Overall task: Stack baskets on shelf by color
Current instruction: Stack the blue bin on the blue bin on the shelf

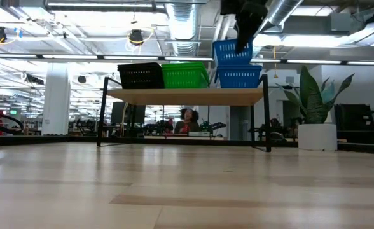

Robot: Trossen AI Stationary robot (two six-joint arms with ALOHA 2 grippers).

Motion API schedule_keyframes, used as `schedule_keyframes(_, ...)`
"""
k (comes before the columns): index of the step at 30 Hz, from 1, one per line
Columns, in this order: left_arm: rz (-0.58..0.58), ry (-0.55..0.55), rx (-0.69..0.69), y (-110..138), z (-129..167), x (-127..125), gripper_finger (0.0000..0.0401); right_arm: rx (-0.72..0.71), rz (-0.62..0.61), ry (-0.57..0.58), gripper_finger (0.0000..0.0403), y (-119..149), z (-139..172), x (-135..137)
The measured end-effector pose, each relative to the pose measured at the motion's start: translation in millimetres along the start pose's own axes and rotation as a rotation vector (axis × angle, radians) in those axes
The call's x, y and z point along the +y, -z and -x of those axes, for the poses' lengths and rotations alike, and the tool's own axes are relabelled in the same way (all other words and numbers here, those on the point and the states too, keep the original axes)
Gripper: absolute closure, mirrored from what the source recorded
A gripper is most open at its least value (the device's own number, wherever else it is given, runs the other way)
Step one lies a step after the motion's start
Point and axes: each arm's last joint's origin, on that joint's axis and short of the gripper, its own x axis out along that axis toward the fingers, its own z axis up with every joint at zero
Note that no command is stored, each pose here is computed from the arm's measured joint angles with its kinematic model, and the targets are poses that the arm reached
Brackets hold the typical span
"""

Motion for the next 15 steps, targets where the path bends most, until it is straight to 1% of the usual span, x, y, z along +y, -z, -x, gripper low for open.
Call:
schedule_keyframes(7, 0.021, 0.0, 0.0, 0.0, 0.0, 0.0, 0.0248, -0.015, 0.012, -0.032, 0.0384, -2.0, 1.0, 5.0)
schedule_keyframes(15, 0.026, 0.0, 0.0, 0.0, 0.0, 0.0, 0.0248, -0.022, 0.009, -0.035, 0.0387, -2.4, 0.7, 4.2)
